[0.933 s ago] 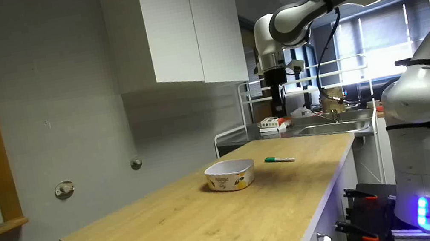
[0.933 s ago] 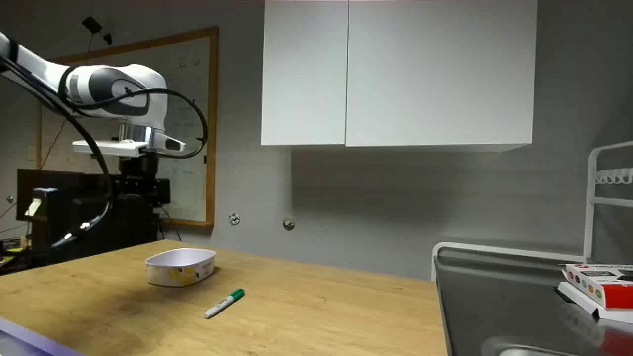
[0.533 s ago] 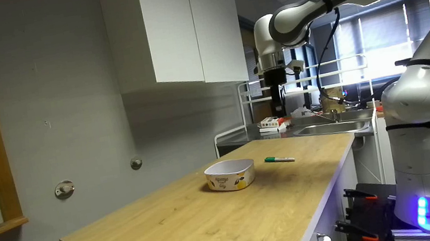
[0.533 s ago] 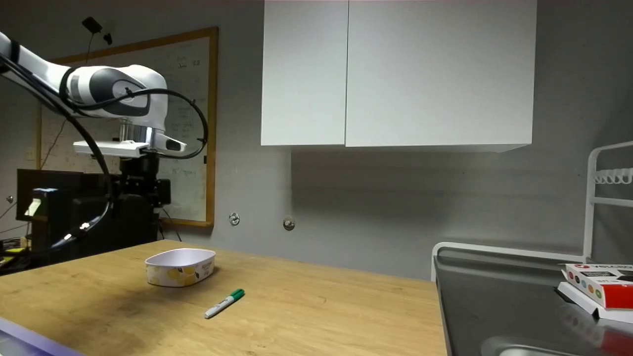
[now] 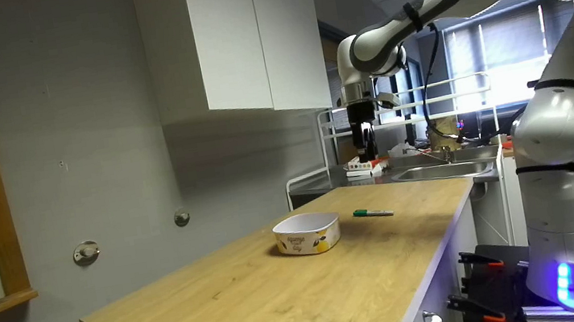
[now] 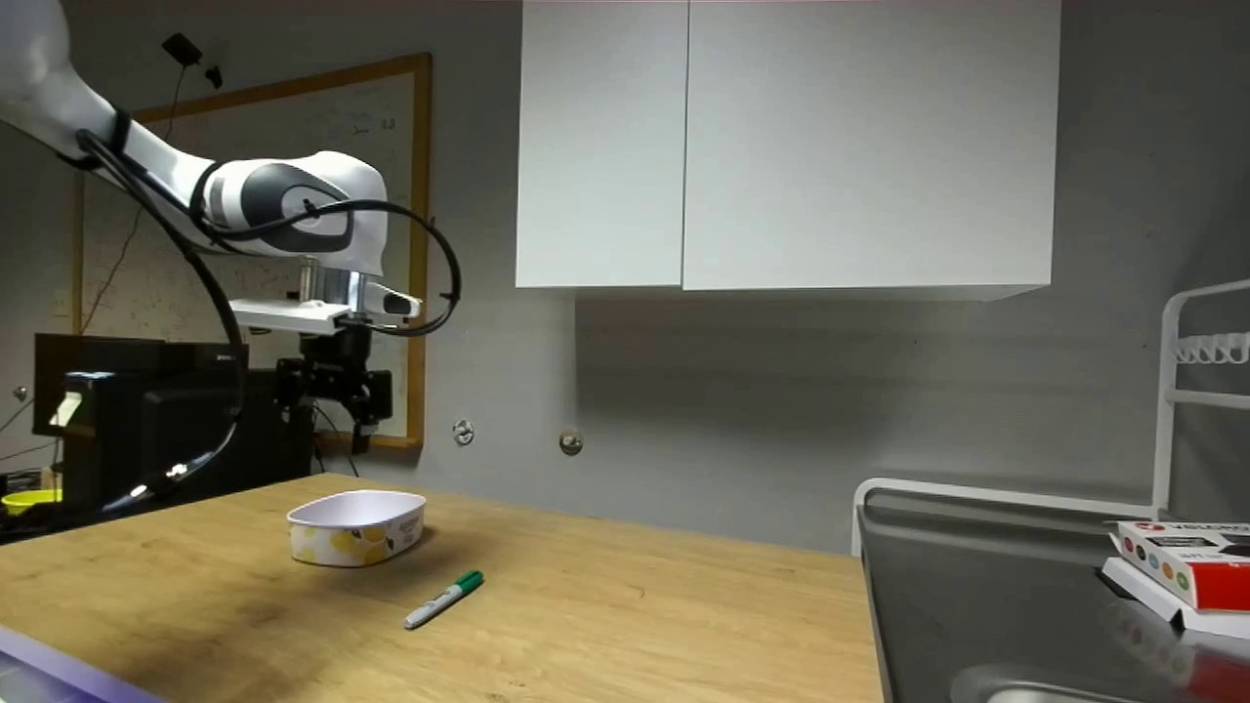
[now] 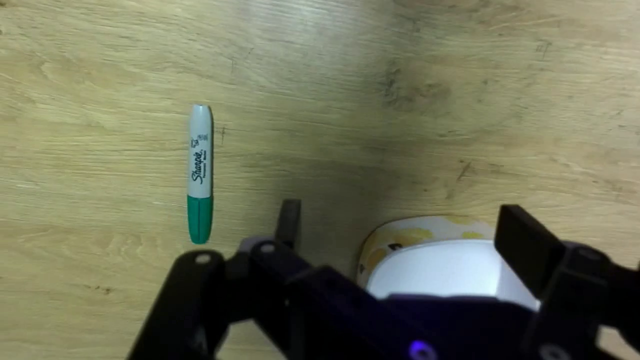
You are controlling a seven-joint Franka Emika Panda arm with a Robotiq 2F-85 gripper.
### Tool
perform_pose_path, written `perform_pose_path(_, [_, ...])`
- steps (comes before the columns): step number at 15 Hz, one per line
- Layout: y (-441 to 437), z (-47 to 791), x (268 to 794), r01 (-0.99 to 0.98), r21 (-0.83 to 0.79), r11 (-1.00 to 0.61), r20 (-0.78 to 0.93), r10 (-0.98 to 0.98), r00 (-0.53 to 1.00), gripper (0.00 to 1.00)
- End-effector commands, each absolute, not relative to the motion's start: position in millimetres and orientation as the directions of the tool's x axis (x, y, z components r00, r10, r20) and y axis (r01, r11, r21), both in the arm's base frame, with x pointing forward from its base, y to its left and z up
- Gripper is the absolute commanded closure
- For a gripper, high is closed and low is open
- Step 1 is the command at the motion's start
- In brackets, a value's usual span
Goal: Put the pen in the bowl
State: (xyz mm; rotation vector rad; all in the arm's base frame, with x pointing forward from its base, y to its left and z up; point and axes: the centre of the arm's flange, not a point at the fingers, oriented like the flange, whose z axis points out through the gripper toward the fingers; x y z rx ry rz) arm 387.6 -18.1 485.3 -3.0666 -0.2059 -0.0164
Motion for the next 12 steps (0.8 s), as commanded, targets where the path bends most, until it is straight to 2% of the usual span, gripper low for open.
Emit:
perform_pose_path(1, [-60.1, 467.3, 423.2, 0.107, -0.087, -0.990, -0.023, 0.110, 0.994, 0.00])
perform_pose_path(7, [-122.4, 420.2, 446.8, 0.053, -0.122, -0.991, -0.129, 0.069, 0.989, 0.00])
perform_pose_path(12, [-131.2, 386.9, 474.2, 0.025, -0.092, -0.995, -0.198, 0.043, 0.979, 0.00])
